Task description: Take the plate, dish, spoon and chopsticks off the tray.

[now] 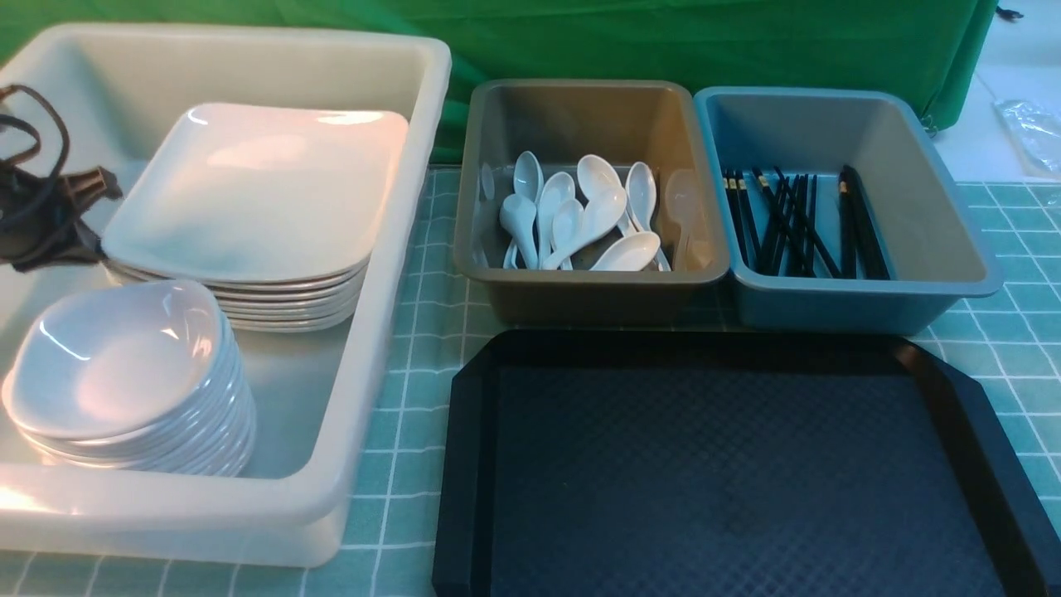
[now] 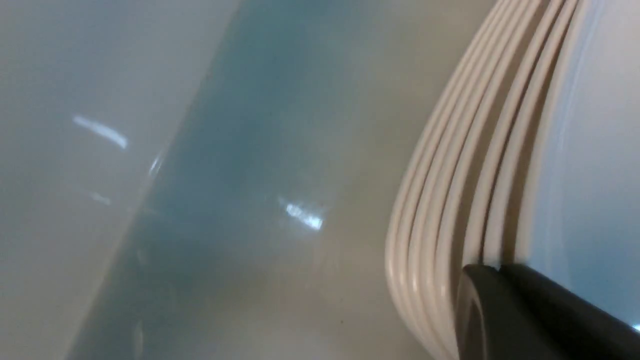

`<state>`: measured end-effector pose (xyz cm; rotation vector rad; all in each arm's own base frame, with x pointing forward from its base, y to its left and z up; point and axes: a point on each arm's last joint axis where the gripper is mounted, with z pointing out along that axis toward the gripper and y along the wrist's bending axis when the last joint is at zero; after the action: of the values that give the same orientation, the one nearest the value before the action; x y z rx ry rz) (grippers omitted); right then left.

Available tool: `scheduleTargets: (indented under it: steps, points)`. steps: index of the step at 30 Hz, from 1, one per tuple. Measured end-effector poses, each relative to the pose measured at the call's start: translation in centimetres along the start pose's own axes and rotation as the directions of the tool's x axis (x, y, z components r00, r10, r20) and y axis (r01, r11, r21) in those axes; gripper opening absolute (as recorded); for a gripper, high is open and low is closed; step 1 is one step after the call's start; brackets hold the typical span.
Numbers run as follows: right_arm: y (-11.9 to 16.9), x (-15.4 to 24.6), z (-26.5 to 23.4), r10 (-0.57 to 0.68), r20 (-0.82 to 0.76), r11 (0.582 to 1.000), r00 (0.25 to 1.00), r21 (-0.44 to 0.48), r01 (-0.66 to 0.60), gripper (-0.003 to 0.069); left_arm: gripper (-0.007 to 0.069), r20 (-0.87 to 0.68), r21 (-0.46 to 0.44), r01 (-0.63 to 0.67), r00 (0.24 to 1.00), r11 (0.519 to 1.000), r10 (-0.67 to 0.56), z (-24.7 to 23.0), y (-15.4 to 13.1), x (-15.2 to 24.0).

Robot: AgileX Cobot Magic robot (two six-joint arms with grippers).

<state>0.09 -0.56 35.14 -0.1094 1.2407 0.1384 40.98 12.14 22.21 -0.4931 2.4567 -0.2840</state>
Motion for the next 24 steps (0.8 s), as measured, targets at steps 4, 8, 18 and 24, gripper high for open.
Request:
scheduleTargets:
  steps: [4,8,18,24]
  points:
    - [0.0,0.0,0.0,0.0,0.0,1.0,1.0,0.0,0.0,0.0216,0.001,-0.046,-0.007,-0.039,0.998,0.999,0.039,-0.9,-0.4,-0.5]
    - [0.0,0.0,0.0,0.0,0.0,1.0,1.0,0.0,0.0,0.0219,0.001,-0.129,0.001,-0.071,0.989,0.997,0.07,-2.7,-1.0,-0.2]
    - [0.0,0.0,0.0,0.0,0.0,1.0,1.0,0.0,0.0,0.0237,0.001,0.202,0.208,-0.332,0.935,0.92,0.292,-18.8,-11.3,4.5]
    - [0.0,0.0,0.0,0.0,0.0,1.0,1.0,0.0,0.0,0.0238,0.001,0.386,0.327,-0.452,0.866,0.83,0.319,-26.6,-13.2,12.8]
